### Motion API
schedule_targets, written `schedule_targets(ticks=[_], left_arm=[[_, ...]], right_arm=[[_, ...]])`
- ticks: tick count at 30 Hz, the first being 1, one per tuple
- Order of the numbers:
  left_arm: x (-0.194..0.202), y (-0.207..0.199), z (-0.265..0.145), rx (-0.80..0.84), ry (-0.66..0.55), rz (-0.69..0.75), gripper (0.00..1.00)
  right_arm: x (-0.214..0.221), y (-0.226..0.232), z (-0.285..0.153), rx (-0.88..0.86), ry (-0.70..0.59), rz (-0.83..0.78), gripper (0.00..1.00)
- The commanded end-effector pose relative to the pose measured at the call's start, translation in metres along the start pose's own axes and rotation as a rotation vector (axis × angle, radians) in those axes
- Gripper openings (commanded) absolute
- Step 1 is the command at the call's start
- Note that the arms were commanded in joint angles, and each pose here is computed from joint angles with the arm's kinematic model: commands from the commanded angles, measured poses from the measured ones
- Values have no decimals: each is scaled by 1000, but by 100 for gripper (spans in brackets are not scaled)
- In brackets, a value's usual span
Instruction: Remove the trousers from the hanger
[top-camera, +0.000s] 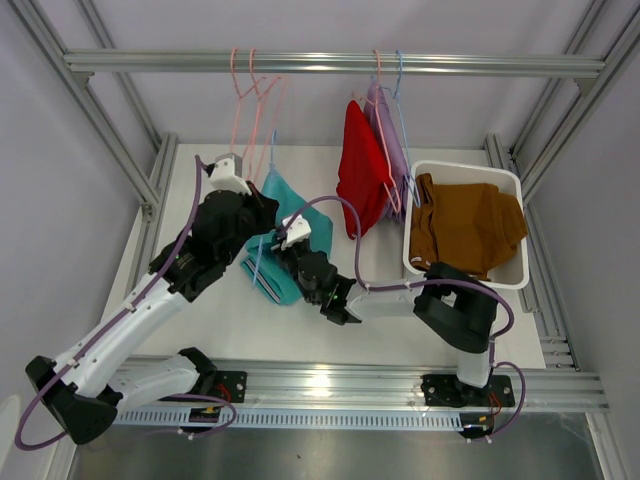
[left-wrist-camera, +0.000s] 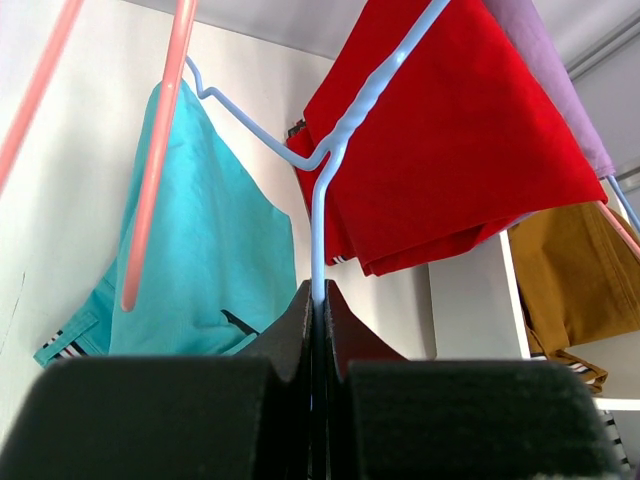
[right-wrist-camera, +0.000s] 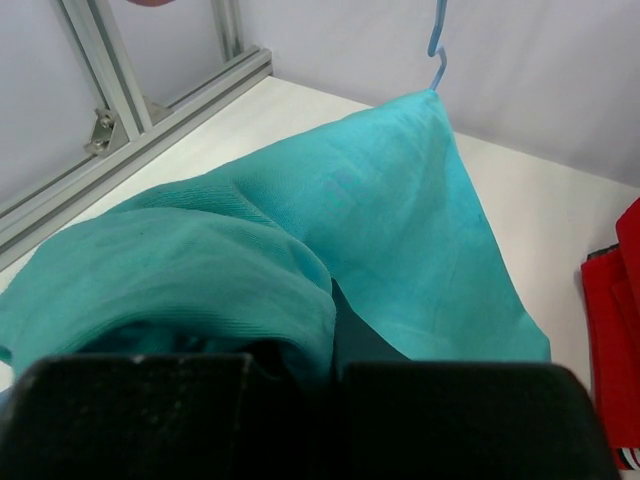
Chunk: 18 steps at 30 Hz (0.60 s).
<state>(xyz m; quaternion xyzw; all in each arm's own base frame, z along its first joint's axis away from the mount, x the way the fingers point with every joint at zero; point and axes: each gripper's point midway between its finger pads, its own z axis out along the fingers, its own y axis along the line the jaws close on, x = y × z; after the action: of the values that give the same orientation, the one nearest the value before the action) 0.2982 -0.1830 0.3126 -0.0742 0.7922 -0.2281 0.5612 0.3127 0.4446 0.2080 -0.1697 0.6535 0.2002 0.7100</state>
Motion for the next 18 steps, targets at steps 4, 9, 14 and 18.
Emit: schedule_targets(ticks=[4, 9, 14, 18], left_arm=[[-17, -15, -1, 57, -47, -15, 1], [-17, -13, 2, 45, -49, -16, 0], [-15, -7, 6, 16, -49, -5, 0], [-16, -6, 7, 6, -51, -1, 0]], right_arm=[[-83, -15, -4, 40, -110, 65, 0], [-151, -31, -20, 51, -163, 86, 0], [-197, -50, -39, 68, -216, 90, 0], [-220, -67, -52, 103, -239, 72, 0]])
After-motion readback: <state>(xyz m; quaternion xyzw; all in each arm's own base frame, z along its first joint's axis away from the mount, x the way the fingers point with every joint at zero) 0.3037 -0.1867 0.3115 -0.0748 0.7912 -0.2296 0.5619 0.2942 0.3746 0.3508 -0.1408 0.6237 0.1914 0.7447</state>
